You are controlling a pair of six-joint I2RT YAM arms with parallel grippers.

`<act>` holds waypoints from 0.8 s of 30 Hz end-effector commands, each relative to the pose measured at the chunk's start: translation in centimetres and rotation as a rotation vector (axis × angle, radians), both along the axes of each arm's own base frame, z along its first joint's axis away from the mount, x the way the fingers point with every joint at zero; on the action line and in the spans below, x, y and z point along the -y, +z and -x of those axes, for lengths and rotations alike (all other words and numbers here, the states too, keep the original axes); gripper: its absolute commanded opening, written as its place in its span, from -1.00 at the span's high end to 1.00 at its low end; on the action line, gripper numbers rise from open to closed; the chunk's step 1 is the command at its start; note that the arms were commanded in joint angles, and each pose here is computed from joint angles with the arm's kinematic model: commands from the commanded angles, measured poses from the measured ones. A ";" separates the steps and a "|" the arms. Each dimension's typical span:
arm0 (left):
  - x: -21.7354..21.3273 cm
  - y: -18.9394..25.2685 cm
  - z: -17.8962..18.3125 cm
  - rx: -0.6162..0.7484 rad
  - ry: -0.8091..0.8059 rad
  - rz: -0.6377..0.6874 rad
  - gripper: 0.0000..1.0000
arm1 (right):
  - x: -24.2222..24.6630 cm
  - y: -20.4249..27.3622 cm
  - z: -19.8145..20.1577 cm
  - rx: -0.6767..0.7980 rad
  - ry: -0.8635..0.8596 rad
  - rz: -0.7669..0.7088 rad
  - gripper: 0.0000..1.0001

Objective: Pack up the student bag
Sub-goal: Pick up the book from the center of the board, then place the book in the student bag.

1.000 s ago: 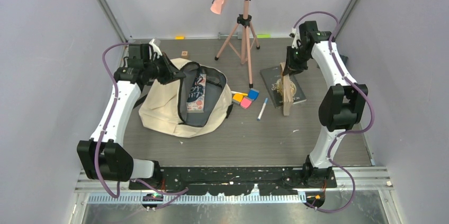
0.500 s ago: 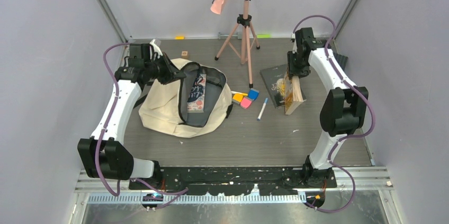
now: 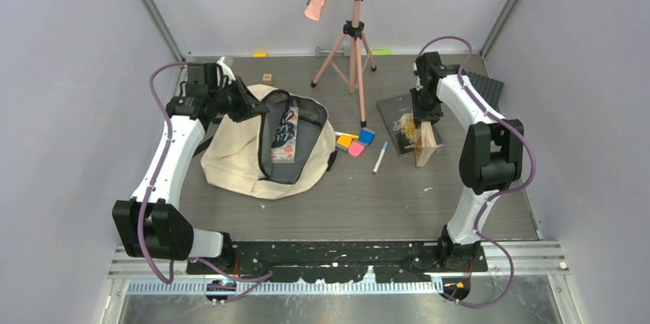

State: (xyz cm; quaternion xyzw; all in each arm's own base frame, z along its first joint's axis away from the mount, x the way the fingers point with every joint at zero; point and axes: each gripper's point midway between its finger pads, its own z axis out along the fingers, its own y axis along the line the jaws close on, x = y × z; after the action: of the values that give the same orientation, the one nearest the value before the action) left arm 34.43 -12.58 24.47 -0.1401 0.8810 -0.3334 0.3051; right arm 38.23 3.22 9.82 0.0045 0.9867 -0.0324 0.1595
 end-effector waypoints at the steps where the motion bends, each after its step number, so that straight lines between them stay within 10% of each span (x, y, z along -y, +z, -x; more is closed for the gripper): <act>1: 0.2 2.9 -0.2 0.081 -0.023 0.020 1.00 | 0.7 3.6 -1.1 0.079 -0.047 0.036 0.62; 4: 0.2 3.4 -0.2 0.092 -0.024 0.019 1.00 | 0.6 5.3 -1.0 0.094 -0.062 0.028 0.96; 24: 0.6 7.7 0.8 0.248 -0.129 -0.020 1.00 | -23.3 18.6 5.3 0.249 -0.022 -0.866 0.99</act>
State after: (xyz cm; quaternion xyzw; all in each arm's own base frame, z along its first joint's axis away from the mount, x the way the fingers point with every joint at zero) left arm 34.52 -12.71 28.18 -0.0794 0.8717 -0.3357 0.3480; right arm 33.03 19.89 25.17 0.0574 0.9320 0.2473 0.2588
